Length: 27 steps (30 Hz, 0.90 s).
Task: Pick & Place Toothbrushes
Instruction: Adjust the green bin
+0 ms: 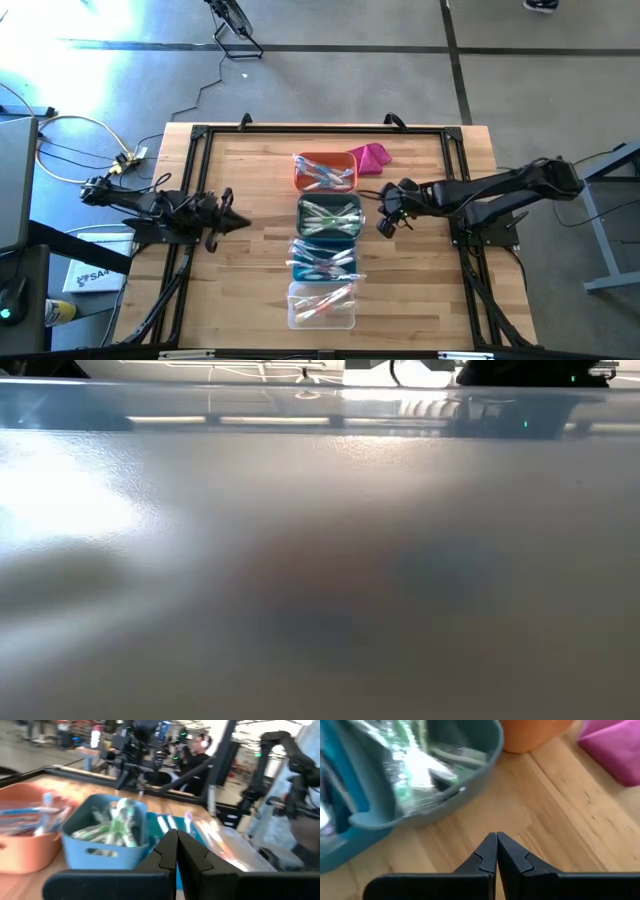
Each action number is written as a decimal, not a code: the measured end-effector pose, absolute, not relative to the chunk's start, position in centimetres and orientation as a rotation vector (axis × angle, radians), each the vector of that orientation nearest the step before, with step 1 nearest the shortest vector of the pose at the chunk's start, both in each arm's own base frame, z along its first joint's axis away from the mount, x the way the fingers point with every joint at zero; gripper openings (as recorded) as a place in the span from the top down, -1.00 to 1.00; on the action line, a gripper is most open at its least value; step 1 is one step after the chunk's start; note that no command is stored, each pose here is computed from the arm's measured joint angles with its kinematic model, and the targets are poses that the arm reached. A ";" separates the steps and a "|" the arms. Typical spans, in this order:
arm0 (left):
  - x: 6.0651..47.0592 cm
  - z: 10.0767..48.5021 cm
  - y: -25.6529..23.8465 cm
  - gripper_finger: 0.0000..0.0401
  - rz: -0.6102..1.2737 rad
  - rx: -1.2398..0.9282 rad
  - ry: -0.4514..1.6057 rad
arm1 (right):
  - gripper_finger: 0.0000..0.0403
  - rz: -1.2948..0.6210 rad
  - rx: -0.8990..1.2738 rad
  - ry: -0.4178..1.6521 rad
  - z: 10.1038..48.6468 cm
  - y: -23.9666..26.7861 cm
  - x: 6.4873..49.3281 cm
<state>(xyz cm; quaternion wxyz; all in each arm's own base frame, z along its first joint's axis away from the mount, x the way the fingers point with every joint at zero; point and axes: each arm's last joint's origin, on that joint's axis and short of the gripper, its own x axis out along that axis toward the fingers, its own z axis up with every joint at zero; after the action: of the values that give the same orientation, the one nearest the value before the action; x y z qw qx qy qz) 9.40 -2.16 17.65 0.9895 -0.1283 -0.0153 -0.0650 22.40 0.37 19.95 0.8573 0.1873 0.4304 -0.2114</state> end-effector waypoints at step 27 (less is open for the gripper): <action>9.6 17.3 -2.0 1.00 -0.037 -0.258 0.011 | 0.99 -0.346 0.578 0.647 11.9 -1.0 23.4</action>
<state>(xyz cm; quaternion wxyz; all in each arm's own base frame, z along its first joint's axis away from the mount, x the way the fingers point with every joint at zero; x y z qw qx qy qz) 9.59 -1.96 17.26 0.9915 -0.1284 0.0055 -0.0185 23.45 -1.03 11.89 0.8930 0.2784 0.3119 -0.1669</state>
